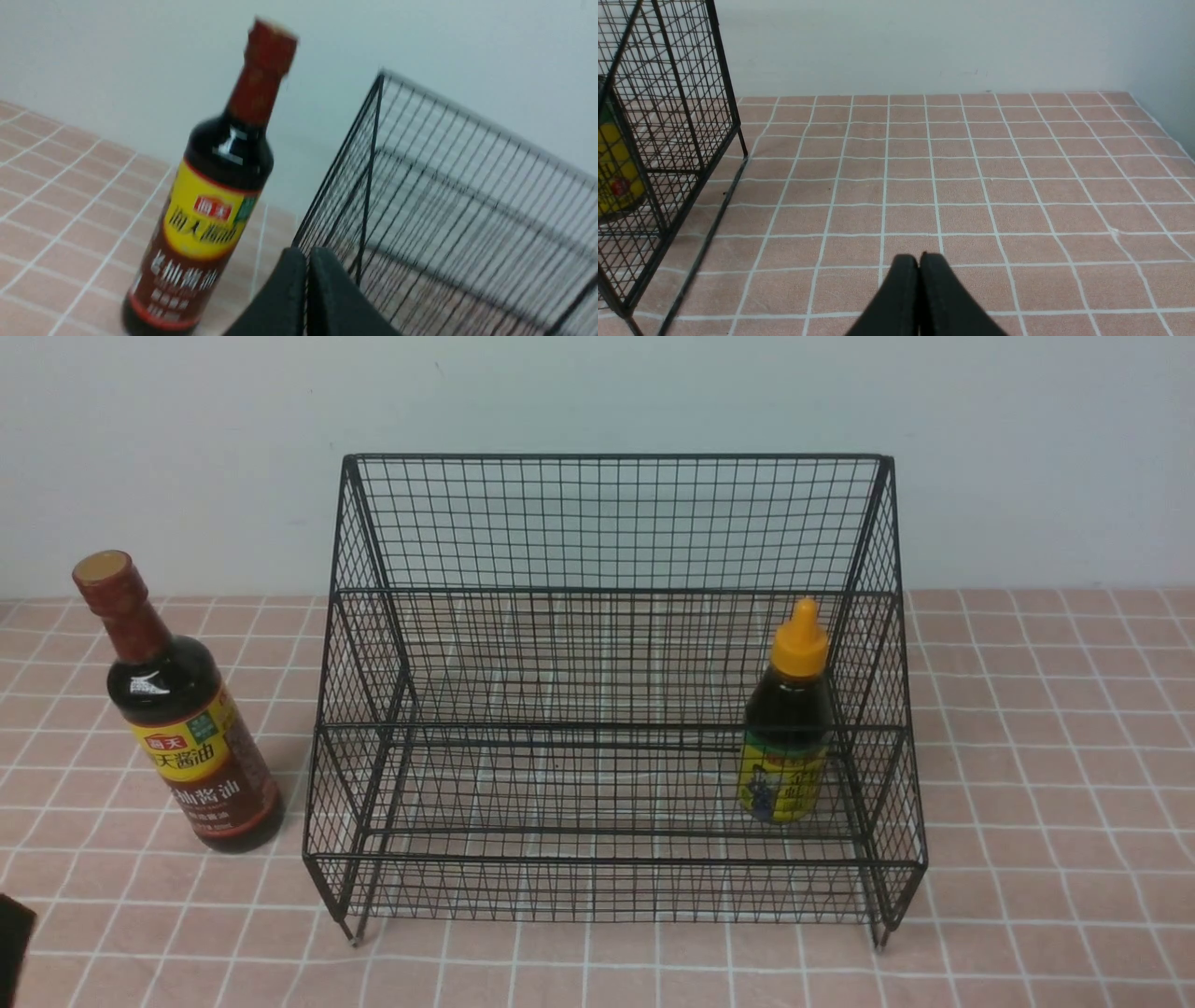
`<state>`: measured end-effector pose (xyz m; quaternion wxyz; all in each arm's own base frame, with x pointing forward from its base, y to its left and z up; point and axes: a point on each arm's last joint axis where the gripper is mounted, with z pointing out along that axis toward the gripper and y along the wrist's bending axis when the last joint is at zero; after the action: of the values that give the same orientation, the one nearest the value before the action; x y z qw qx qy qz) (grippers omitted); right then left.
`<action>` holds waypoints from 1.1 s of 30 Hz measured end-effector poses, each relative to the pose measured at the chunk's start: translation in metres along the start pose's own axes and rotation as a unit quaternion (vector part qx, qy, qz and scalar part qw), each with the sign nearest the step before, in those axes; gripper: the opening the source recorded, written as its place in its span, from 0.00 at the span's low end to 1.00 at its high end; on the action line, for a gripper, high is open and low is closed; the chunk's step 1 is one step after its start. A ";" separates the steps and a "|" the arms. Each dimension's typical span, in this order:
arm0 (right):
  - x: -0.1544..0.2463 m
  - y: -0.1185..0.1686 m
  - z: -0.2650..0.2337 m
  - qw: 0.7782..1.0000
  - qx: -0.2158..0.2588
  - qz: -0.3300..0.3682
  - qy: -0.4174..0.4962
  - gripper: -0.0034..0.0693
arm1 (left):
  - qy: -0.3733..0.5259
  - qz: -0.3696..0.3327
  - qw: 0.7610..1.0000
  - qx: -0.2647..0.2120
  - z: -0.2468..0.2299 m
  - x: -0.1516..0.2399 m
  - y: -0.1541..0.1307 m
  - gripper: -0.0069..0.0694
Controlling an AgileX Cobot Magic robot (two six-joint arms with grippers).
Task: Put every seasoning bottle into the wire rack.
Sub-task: Use the left arm to grab the condiment bottle closest to it
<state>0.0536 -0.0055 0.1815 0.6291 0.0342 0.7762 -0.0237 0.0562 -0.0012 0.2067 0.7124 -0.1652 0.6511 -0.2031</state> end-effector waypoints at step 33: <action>0.000 0.000 0.000 1.000 0.000 -0.001 0.000 0.03 | 0.474 0.209 0.839 -0.166 0.228 -0.180 -0.086 0.10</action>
<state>0.0536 -0.0055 0.1816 0.6292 0.0337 0.7761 -0.0240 0.2641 0.0083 0.4271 0.3042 -0.0246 0.9523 0.0088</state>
